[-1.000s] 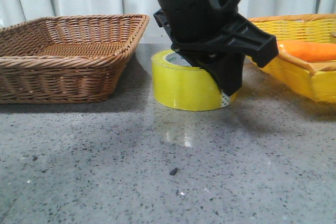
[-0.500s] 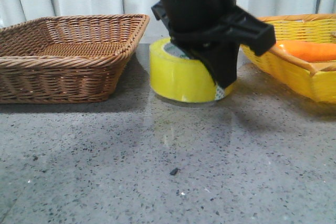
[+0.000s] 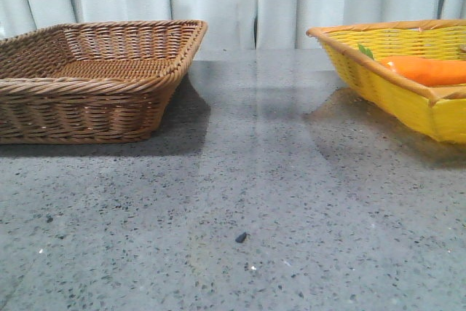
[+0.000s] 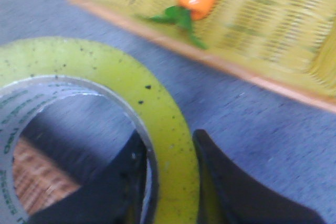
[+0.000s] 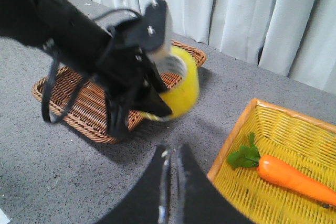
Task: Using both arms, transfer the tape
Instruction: 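Lift the tape with the left gripper and carry it over the brown basket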
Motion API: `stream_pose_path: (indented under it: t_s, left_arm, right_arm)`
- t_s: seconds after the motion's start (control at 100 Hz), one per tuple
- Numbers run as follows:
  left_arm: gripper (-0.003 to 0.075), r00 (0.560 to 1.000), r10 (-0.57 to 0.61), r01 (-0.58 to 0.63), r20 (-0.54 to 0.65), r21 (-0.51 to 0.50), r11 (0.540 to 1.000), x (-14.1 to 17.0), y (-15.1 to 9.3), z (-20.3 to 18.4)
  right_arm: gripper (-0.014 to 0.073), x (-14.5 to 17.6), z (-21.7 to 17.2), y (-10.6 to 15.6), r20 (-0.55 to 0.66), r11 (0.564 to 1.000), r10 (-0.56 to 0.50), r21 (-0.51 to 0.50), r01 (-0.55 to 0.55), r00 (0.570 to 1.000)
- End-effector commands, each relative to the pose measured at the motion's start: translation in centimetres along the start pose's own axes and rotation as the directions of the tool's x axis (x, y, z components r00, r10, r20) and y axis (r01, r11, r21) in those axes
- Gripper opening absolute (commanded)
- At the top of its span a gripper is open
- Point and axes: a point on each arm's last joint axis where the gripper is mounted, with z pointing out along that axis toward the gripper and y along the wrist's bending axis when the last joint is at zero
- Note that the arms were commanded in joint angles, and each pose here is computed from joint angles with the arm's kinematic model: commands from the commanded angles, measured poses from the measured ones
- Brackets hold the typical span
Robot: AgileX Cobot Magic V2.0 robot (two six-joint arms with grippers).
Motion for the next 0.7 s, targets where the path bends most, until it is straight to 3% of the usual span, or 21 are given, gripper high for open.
stream_pose_path:
  t_s: [0.0,0.33,0.53,0.69]
  left_arm:
    - [-0.002,0.995,-0.032,0.039,0.093,-0.072,0.997,-0.4,2.6,-4.1]
    - [-0.002,0.98,-0.201,0.2,0.0,-0.124,0.972,3.2,8.1,-2.3]
    - [-0.002,0.966,-0.251,0.241,-0.058,-0.142,0.96,6.1,9.3,0.3]
    - [-0.002,0.962,-0.272,0.266,-0.035,-0.124,0.956,7.0,9.1,1.7]
  right_arm:
    - [-0.0073,-1.1,-0.5,-0.1,0.091,1.0,-0.009,0.013,0.007,0.996]
    - [-0.0073,-1.1,-0.5,-0.1,0.089,1.0,-0.009,0.013,0.007,0.996]
    - [-0.0073,-1.1,-0.5,-0.1,0.089,1.0,-0.009,0.013,0.007,0.996]
    - [-0.0073,-1.1,-0.5,-0.1,0.089,1.0,-0.009,0.013,0.007,0.996]
